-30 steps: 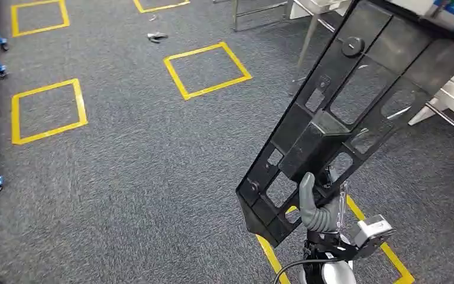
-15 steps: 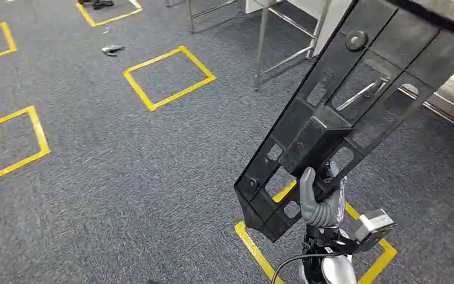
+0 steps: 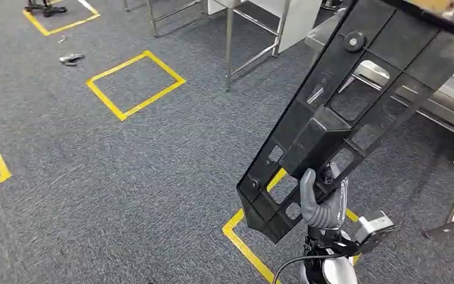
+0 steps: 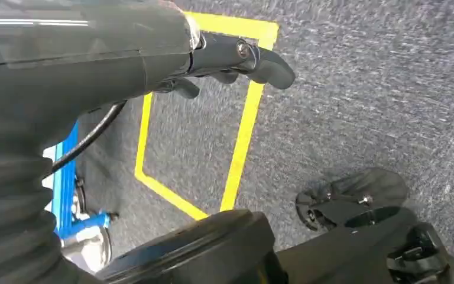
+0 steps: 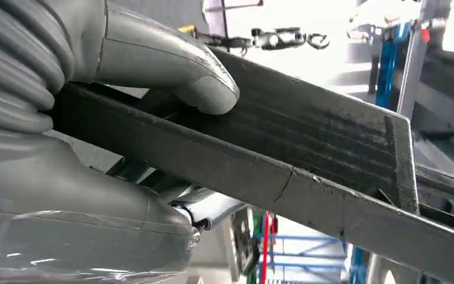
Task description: Take the parts from the cabinet and place them on the table.
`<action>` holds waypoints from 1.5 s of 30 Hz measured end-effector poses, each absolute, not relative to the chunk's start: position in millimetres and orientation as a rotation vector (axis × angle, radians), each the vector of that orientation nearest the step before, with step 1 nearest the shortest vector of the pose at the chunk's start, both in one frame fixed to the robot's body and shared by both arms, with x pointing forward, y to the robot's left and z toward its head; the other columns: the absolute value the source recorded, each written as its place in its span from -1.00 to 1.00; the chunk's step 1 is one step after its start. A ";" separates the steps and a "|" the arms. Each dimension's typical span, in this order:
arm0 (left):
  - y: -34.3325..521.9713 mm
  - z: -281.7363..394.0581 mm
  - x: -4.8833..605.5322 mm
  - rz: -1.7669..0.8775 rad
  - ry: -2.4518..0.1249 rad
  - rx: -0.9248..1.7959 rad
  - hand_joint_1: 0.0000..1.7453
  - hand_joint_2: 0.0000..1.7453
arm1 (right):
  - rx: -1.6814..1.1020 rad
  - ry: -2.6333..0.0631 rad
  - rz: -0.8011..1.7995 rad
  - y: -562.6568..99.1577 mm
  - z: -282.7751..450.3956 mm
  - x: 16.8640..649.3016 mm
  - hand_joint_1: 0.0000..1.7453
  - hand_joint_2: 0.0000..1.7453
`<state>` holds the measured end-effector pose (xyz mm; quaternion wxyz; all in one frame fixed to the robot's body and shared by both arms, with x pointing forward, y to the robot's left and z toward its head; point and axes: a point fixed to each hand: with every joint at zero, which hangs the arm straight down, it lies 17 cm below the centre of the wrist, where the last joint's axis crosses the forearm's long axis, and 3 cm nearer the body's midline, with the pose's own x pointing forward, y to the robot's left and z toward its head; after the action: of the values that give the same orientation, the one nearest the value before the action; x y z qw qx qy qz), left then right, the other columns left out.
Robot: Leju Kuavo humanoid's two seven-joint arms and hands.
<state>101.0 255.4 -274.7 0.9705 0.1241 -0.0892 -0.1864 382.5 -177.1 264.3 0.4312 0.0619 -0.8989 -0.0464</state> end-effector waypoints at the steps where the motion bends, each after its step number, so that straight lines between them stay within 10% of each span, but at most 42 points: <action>1: 255.4 -274.8 100.6 -0.378 -0.180 0.251 -1.00 1.00 | 0.155 -2.242 -0.116 -177.1 264.3 382.5 0.96 1.00; 45: 251.7 -272.1 116.0 -0.415 -0.221 0.246 -1.00 1.00 | 0.064 -2.244 -0.093 -178.3 263.9 389.5 0.96 1.00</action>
<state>116.0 251.7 -272.1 0.9650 0.1217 -0.1092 -0.2052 389.5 -178.3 263.9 0.4324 0.0258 -0.9005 -0.0374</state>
